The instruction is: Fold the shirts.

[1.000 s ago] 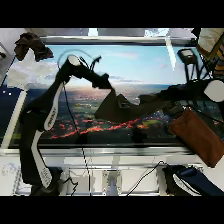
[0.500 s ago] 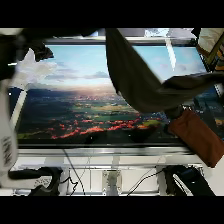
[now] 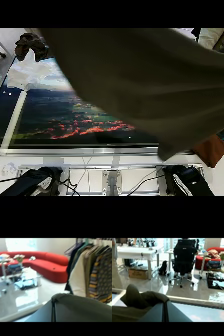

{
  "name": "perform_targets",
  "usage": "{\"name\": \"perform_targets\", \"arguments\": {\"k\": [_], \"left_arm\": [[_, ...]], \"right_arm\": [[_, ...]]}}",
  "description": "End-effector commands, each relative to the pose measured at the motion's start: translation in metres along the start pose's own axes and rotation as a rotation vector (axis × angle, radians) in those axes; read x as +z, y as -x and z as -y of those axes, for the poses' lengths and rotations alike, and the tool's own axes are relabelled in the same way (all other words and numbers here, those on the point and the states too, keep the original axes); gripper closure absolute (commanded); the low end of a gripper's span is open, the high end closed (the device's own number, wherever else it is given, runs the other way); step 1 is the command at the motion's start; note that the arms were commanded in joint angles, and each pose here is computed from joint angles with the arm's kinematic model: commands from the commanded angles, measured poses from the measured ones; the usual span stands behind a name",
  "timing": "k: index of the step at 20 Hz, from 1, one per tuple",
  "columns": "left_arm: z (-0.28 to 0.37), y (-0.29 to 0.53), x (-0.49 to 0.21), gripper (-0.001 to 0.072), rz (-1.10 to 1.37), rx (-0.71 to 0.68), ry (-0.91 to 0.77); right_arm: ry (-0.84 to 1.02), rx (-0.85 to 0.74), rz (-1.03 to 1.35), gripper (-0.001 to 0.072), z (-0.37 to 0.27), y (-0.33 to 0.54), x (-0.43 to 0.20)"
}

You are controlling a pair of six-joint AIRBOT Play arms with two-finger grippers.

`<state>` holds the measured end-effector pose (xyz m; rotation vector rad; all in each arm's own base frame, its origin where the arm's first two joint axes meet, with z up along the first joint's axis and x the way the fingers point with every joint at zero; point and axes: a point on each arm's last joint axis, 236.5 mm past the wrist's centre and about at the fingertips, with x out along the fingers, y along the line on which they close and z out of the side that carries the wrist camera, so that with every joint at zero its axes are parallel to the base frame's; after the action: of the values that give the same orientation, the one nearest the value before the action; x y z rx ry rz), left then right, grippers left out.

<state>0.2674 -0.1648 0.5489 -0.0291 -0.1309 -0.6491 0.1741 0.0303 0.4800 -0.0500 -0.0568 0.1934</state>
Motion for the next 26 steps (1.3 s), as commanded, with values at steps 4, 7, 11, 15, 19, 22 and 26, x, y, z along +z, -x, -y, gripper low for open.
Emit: {"name": "perform_targets", "arguments": {"k": [4,7,11,15,19,22,26], "left_arm": [[-0.104,-0.004,-0.153,0.0692,-0.436,0.398,0.072],[-0.162,-0.002,-0.248,0.0693,-0.639,0.616,0.058],[-0.218,-0.03,-0.338,0.0692,-0.77,0.754,-0.053],[-0.258,-0.098,-0.4,0.0649,-0.666,0.742,-0.057],[-0.295,-0.09,-0.408,0.0004,-0.569,0.843,0.133],[-0.323,-0.028,-0.414,0.0015,-0.743,1.01,0.13],[-0.322,0.06,-0.426,0.0426,-1.044,1.15,0.095]], "right_arm": [[0.095,0.06,-0.354,0.0696,-0.022,-0.144,-0.101],[0.052,0.19,-0.549,0.0696,-0.061,-0.222,-0.197],[-0.122,0.393,-0.726,0.0696,-0.129,-0.297,-0.326],[-0.158,0.427,-0.761,0.0612,-0.158,-0.344,-0.411],[-0.095,0.288,-0.683,0.0335,-0.105,-0.366,-0.403],[-0.085,0.058,-0.9,0.0335,-0.012,-0.327,-0.427],[-0.103,-0.058,-1.16,0.0335,0.066,-0.247,-0.437]]}}
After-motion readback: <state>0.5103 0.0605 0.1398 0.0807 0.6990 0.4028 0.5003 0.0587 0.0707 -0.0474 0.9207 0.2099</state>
